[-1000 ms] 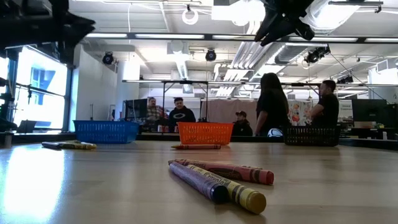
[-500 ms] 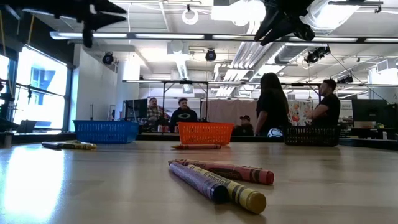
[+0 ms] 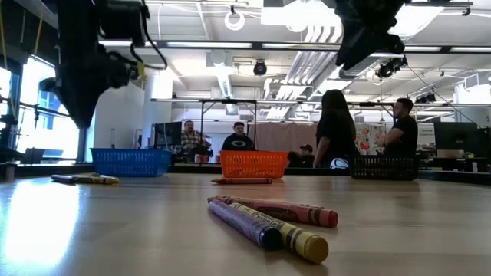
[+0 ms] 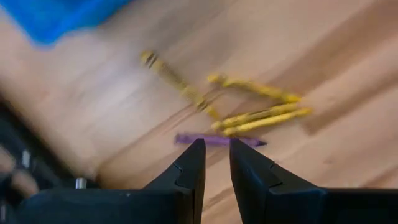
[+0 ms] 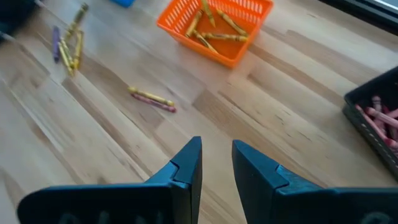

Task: Sort crayons
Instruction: Put the yellow crayon into the orange bin

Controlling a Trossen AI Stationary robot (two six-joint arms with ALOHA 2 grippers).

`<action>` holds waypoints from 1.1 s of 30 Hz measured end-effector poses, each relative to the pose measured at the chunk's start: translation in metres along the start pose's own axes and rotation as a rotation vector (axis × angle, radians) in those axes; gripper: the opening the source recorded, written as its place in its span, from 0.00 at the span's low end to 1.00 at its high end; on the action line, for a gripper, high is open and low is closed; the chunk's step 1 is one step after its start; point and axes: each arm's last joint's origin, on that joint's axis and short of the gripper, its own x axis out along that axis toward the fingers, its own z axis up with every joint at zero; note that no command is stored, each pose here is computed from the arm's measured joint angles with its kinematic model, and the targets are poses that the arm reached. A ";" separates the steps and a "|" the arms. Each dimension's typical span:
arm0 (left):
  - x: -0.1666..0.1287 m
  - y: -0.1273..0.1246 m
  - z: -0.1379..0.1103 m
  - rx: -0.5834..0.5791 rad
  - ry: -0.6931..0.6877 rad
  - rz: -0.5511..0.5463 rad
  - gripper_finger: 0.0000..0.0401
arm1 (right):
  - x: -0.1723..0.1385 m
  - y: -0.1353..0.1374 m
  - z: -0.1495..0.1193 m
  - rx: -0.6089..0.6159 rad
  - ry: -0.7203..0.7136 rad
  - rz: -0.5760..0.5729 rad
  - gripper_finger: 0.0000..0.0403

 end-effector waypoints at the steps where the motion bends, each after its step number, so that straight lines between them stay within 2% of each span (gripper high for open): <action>1: 0.005 -0.001 0.000 -0.036 0.017 0.018 0.15 | 0.000 -0.001 -0.001 -0.002 0.005 -0.005 0.18; 4: 0.016 -0.005 0.002 -0.132 0.048 0.064 0.15 | 0.000 -0.002 -0.002 -0.011 0.016 -0.016 0.18; 8: 0.026 -0.011 0.007 -0.226 0.009 0.127 0.15 | 0.000 -0.002 -0.002 -0.063 0.023 -0.022 0.18; 12: 0.036 -0.016 0.014 -0.269 -0.004 0.134 0.15 | 0.000 -0.002 -0.002 -0.115 0.024 -0.021 0.18; 16: 0.046 -0.021 0.019 -0.284 -0.020 0.162 0.15 | 0.000 -0.002 -0.002 -0.151 0.025 -0.020 0.18; 23: 0.061 -0.021 0.023 -0.271 -0.031 0.275 0.15 | 0.000 -0.002 -0.003 -0.195 0.037 -0.013 0.18; 33: 0.070 -0.022 0.025 -0.277 0.000 0.298 0.15 | -0.001 -0.006 -0.007 -0.217 0.090 -0.036 0.18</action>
